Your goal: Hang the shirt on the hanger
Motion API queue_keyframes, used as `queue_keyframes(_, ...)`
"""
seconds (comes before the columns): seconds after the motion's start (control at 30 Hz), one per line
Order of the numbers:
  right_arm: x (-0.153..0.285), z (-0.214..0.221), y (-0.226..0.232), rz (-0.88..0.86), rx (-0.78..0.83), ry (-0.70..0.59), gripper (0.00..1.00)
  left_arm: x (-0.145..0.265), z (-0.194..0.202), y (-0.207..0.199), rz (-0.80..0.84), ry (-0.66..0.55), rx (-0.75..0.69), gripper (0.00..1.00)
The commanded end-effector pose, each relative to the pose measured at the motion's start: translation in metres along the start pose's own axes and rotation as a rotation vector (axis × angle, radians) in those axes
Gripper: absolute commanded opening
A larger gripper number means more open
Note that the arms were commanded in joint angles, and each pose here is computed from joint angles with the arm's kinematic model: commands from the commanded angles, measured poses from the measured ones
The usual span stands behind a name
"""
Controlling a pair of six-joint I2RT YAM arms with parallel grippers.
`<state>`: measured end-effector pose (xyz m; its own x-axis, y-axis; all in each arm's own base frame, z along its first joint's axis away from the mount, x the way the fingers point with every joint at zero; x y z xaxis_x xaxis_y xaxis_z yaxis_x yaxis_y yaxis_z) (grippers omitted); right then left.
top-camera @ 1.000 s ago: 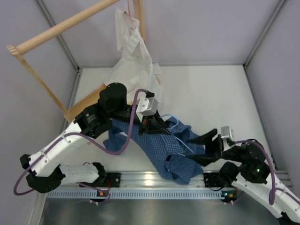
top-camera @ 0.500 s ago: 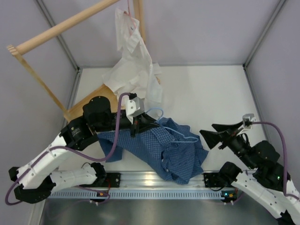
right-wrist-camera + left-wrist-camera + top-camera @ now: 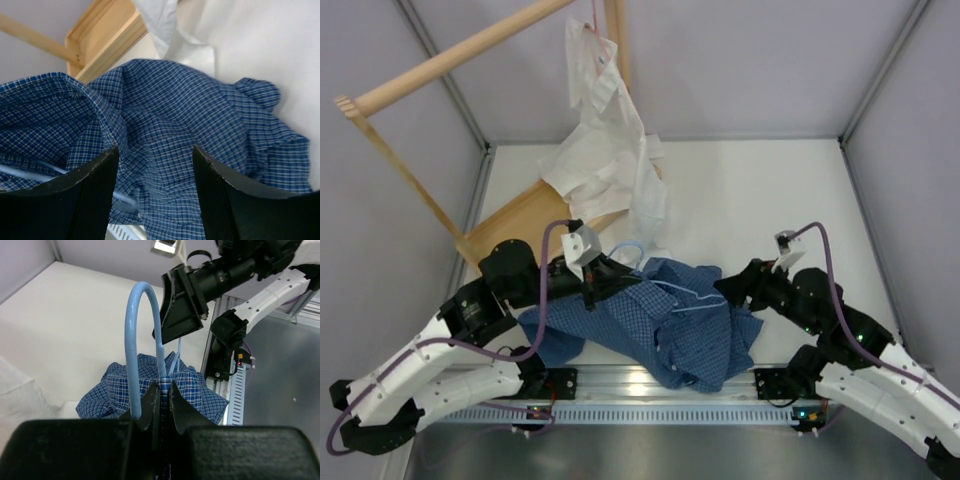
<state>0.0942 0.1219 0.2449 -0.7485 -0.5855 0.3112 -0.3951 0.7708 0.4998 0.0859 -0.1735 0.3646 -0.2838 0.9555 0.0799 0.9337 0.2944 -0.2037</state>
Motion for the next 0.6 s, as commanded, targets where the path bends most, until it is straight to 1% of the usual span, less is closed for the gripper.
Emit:
queue_keyframes(0.0,-0.005,-0.008,0.028,-0.229,-0.048,0.006,0.58,0.006,-0.016,-0.013,0.109,-0.153,-0.058,0.00)
queue_keyframes(0.03,-0.008,-0.005,0.029,-0.254,-0.045,0.030,0.57,0.008,-0.015,-0.014,0.123,-0.161,-0.064,0.00)
queue_keyframes(0.07,-0.007,-0.003,0.036,-0.339,-0.037,0.065,0.57,0.012,-0.018,-0.016,0.133,-0.193,-0.080,0.00)
queue_keyframes(0.17,-0.013,0.008,0.040,-0.420,-0.031,0.162,0.56,0.014,-0.014,-0.020,0.186,-0.212,-0.104,0.00)
queue_keyframes(0.23,-0.015,0.011,0.041,-0.471,-0.026,0.173,0.56,0.019,-0.015,-0.022,0.198,-0.230,-0.108,0.00)
queue_keyframes(0.27,-0.014,0.013,0.043,-0.513,-0.031,0.200,0.55,0.019,-0.016,-0.023,0.203,-0.240,-0.111,0.00)
queue_keyframes(0.3,-0.014,0.012,0.046,-0.546,-0.034,0.187,0.55,0.020,-0.017,-0.024,0.212,-0.243,-0.111,0.00)
queue_keyframes(0.43,-0.018,0.017,0.043,-0.570,-0.034,0.210,0.55,0.023,-0.017,-0.028,0.249,-0.251,-0.129,0.00)
queue_keyframes(0.57,-0.025,0.026,0.040,-0.602,-0.022,0.272,0.52,0.027,-0.017,-0.032,0.290,-0.258,-0.155,0.00)
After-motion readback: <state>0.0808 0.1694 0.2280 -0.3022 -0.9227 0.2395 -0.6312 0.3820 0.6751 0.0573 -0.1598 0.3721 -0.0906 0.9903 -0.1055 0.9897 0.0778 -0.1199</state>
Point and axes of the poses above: each gripper's point midway between its finger pads, its own x axis back along the fingers, its own y axis along the line the jaws close on, z = x × y, the point moved 9 cm from there along x, back along the fingers, and after that the axes turned 6 degrees about x, right-handed, at the moved point
